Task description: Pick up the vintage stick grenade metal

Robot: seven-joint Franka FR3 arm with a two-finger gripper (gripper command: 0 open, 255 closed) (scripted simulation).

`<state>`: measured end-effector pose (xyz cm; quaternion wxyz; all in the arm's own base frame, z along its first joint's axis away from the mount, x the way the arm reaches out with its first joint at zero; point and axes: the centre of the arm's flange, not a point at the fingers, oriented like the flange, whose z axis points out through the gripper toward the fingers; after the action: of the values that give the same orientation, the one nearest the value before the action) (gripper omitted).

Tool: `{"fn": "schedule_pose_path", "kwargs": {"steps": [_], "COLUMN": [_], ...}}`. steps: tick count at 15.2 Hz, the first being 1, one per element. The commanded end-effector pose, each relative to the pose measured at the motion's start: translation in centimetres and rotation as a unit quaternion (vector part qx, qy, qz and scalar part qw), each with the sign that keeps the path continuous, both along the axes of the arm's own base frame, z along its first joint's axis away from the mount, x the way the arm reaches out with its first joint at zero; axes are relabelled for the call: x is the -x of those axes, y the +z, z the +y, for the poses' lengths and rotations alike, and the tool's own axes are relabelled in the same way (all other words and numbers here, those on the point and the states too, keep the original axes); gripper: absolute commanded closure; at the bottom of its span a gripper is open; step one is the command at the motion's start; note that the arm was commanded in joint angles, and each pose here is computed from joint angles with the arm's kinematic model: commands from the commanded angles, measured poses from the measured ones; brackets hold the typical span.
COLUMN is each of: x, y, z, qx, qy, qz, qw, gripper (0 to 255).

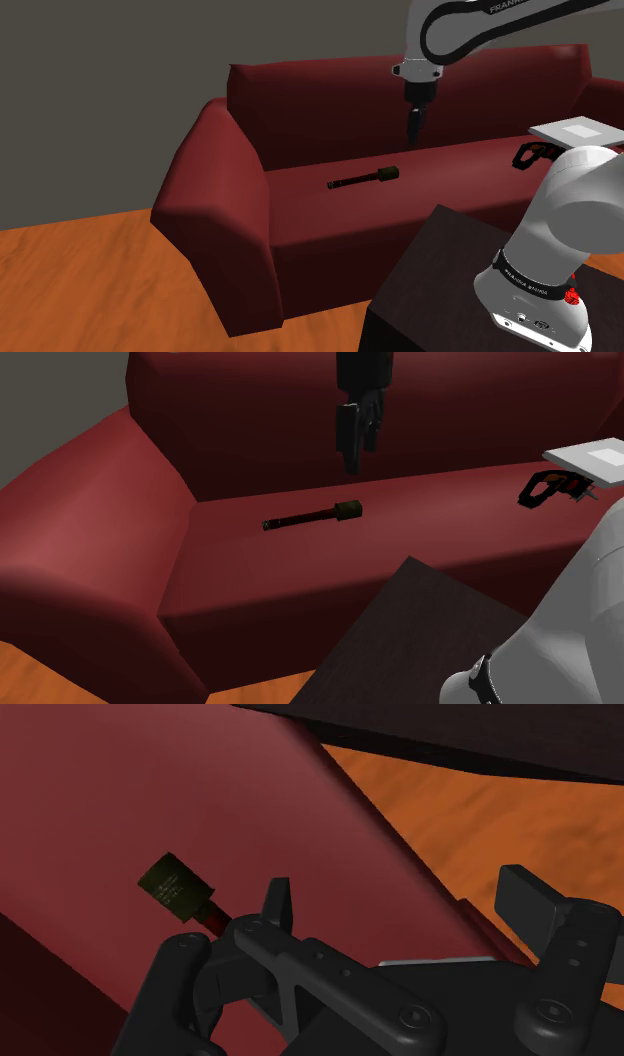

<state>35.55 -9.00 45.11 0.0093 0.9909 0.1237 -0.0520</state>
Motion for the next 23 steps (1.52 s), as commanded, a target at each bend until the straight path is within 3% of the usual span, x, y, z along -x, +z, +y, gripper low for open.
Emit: {"fn": "schedule_pose_path", "kwargs": {"steps": [1, 6, 12, 17, 23], "x": [-1.3, -4.6, -9.2, -13.3, -18.5], "y": [-2.0, -6.8, -12.5, -17.3, -22.9], "z": [-1.0, -3.6, -6.1, -7.6, -8.5], "qx": [-0.001, -0.005, -0.009, -0.013, -0.017], "qy": [0.03, 0.101, 0.185, 0.254, 0.334], "qz": [-0.002, -0.006, -0.011, -0.015, -0.02], "qw": [0.9995, 0.9949, 0.9827, 0.9671, 0.942], "gripper": [0, 0, 0, 0, 0]}}
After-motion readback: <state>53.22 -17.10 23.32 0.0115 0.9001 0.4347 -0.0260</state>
